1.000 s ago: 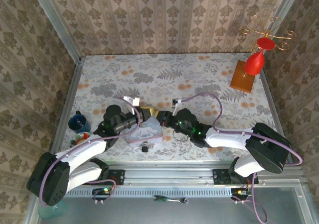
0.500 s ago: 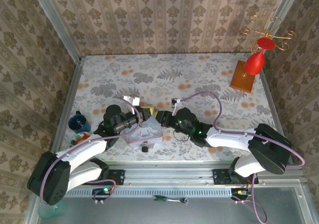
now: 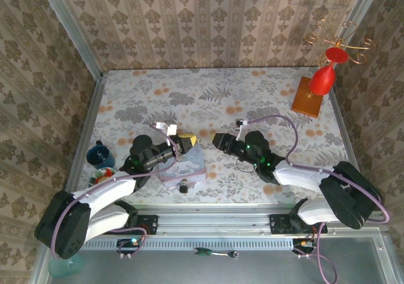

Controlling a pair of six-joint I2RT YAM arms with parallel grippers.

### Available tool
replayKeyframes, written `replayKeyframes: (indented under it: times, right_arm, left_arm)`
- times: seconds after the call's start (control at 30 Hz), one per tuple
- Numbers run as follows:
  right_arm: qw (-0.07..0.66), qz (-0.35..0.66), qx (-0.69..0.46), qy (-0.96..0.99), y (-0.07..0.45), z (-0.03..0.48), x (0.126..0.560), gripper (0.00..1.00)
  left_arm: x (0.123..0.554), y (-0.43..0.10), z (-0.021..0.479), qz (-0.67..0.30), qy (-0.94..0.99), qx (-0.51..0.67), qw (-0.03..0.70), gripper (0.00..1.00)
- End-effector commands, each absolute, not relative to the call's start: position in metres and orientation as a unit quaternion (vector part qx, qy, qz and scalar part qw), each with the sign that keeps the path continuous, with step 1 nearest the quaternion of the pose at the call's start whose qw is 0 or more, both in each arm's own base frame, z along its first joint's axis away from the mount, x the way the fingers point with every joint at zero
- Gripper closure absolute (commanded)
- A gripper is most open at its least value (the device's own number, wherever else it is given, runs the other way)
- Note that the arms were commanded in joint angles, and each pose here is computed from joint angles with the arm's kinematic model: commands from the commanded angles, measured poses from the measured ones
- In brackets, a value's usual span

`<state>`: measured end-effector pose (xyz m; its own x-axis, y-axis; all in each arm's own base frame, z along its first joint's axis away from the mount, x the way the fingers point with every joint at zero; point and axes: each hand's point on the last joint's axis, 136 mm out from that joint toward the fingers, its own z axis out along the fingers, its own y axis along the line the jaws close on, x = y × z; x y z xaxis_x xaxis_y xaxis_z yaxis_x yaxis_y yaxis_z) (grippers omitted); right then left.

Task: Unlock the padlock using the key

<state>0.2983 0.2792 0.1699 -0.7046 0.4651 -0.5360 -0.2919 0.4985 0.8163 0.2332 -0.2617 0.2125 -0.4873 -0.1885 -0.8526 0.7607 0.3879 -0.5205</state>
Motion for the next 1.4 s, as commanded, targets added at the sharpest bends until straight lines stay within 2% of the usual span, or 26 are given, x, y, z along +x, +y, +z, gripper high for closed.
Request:
replayKeyframes:
  times: [0.0, 0.2, 0.47, 0.77, 1.03, 1.37]
  right_arm:
    - [0.376, 0.579, 0.016, 0.723, 0.299, 0.197, 0.287, 0.56]
    - [0.374, 0.637, -0.009, 0.673, 0.31, 0.209, 0.28, 0.55]
    - [0.374, 0.64, -0.042, 0.67, 0.323, 0.211, 0.27, 0.57]
    - [0.408, 0.622, -0.03, 0.667, 0.307, 0.214, 0.268, 0.58]
    - [0.396, 0.639, -0.058, 0.657, 0.323, 0.223, 0.256, 0.57]
    - [0.386, 0.649, -0.065, 0.652, 0.341, 0.229, 0.257, 0.58]
  left_arm:
    - [0.22, -0.267, 0.228, -0.555, 0.653, 0.222, 0.465, 1.0]
    - [0.211, -0.274, 0.234, -0.588, 0.629, 0.238, 0.449, 1.0]
    - [0.211, -0.276, 0.234, -0.604, 0.623, 0.234, 0.439, 1.0]
    - [0.224, -0.262, 0.231, -0.59, 0.635, 0.199, 0.457, 1.0]
    - [0.23, -0.255, 0.231, -0.578, 0.64, 0.18, 0.472, 1.0]
    - [0.222, -0.26, 0.238, -0.606, 0.623, 0.194, 0.455, 1.0]
